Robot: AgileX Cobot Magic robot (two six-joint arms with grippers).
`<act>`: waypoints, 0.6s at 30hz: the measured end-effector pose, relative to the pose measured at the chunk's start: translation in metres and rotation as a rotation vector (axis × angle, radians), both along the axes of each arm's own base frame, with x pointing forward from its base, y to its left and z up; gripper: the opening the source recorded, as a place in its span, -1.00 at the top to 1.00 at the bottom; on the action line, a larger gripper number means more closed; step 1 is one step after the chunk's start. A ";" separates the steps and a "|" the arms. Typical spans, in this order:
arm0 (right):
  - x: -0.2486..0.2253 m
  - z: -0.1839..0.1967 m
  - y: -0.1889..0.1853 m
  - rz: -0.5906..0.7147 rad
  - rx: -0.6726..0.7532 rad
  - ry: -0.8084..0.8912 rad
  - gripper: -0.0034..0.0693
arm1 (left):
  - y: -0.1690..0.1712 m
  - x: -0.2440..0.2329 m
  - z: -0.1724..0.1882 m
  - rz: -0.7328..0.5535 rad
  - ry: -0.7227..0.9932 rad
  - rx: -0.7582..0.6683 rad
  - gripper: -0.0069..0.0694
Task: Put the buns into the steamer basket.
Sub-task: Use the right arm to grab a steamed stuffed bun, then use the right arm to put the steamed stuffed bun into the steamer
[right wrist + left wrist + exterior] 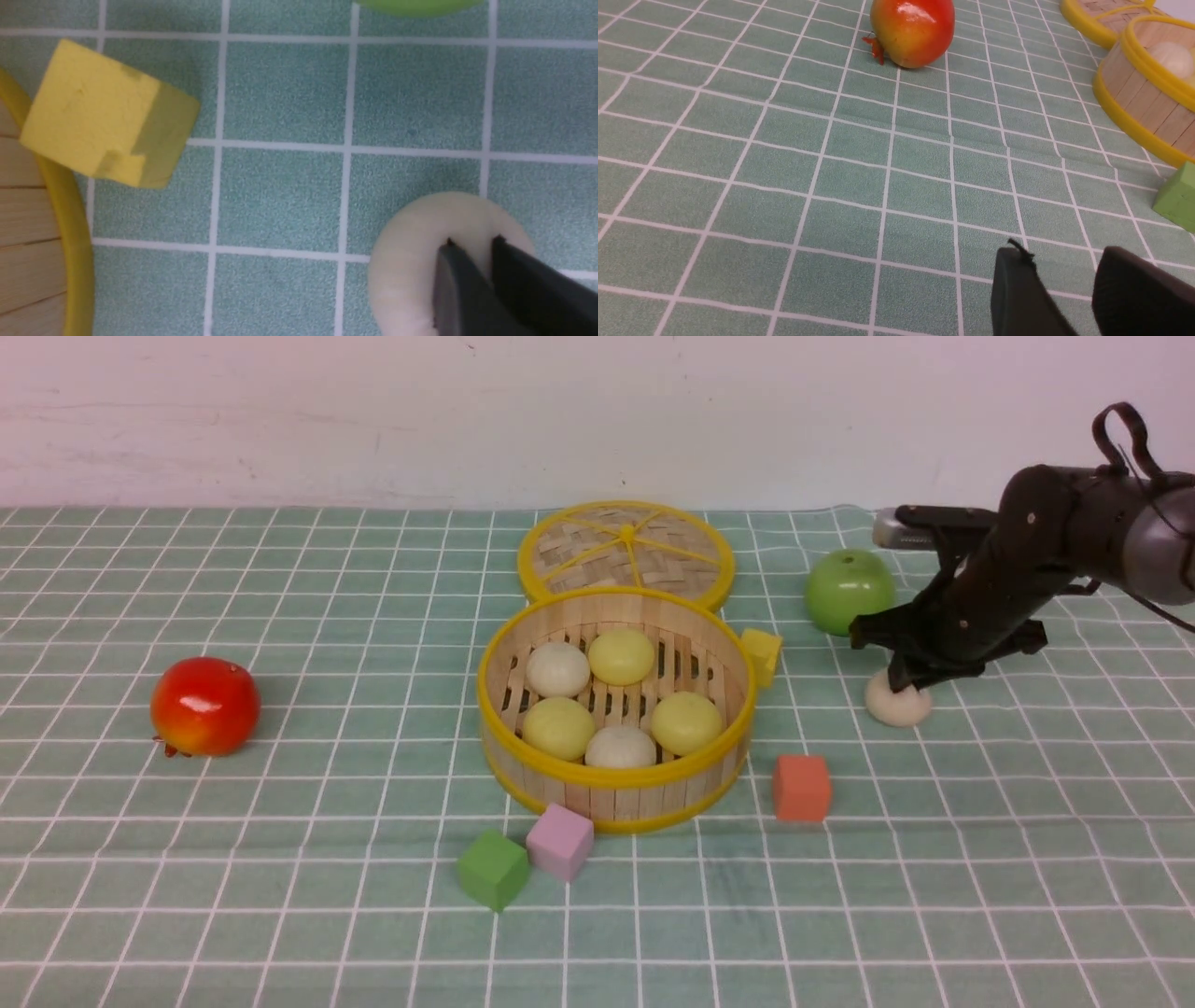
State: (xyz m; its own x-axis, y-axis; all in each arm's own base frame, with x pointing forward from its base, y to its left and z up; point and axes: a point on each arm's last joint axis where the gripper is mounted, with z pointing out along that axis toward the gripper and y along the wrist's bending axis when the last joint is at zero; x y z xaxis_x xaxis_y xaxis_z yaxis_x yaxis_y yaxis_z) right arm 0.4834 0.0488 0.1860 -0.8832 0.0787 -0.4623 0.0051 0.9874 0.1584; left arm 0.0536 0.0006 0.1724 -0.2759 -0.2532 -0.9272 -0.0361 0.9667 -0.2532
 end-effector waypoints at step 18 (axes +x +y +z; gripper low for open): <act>-0.033 0.096 0.100 0.313 0.140 -0.205 0.90 | 0.000 0.000 0.000 0.000 0.000 0.000 0.20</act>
